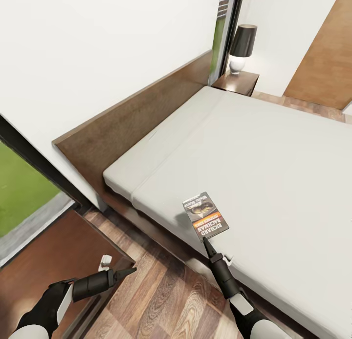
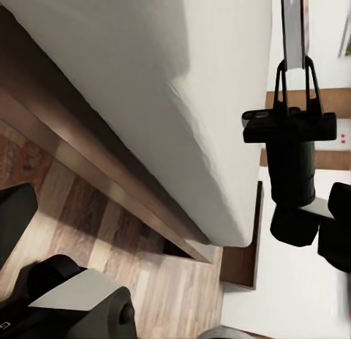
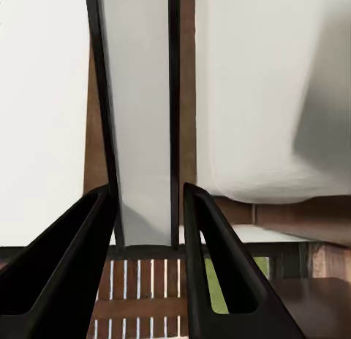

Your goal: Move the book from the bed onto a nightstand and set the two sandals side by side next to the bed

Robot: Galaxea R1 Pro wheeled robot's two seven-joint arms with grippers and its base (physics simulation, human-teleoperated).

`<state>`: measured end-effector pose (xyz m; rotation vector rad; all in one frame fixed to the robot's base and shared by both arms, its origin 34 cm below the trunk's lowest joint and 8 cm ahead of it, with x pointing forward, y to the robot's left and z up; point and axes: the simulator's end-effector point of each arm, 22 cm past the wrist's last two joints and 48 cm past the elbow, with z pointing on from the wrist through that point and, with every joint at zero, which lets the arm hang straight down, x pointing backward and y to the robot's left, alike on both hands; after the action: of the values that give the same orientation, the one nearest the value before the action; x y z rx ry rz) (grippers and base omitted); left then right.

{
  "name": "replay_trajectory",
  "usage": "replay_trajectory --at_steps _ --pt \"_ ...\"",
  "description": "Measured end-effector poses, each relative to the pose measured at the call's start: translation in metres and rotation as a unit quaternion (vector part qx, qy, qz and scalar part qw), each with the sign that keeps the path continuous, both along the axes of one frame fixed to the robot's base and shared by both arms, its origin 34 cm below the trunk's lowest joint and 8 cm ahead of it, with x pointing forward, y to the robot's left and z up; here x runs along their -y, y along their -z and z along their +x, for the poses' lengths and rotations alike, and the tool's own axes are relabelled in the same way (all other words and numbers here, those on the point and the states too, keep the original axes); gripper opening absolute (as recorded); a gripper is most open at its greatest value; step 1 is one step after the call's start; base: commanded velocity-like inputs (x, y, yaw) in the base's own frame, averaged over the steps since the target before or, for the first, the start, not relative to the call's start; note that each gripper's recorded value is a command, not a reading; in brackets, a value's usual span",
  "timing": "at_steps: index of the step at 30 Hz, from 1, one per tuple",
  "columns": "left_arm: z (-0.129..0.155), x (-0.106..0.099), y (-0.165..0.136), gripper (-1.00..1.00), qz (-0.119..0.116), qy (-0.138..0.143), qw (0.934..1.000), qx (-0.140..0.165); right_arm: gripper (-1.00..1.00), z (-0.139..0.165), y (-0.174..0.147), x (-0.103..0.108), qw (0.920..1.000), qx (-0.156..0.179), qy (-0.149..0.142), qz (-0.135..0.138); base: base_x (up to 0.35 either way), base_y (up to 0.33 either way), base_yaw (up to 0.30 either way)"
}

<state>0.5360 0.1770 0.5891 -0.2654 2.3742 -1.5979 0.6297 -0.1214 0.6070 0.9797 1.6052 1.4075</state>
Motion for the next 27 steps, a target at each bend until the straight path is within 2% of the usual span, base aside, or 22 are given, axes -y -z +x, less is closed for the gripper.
replay_trajectory --at_steps 3,6,9,27 --pt "0.000 0.000 -0.005 1.00 0.000 0.001 1.0000 0.000 -1.00 0.000 -0.003 0.000 1.0000 -0.005 0.000 -0.002 0.000 0.000 0.000" --pt "0.000 0.000 -0.010 1.00 0.000 0.002 1.0000 0.000 -1.00 -0.002 0.011 0.002 0.9989 -0.043 0.001 -0.019 0.000 0.000 0.000" --pt "-0.001 0.000 -0.014 1.00 0.001 0.002 1.0000 0.000 -1.00 -0.002 0.015 0.004 0.9976 -0.063 0.003 -0.031 0.000 0.000 0.000" --pt "-0.001 0.000 -0.040 1.00 0.004 0.003 1.0000 0.000 -1.00 -0.006 -0.011 -0.007 0.9971 -0.070 -0.020 -0.023 0.000 0.000 0.000"
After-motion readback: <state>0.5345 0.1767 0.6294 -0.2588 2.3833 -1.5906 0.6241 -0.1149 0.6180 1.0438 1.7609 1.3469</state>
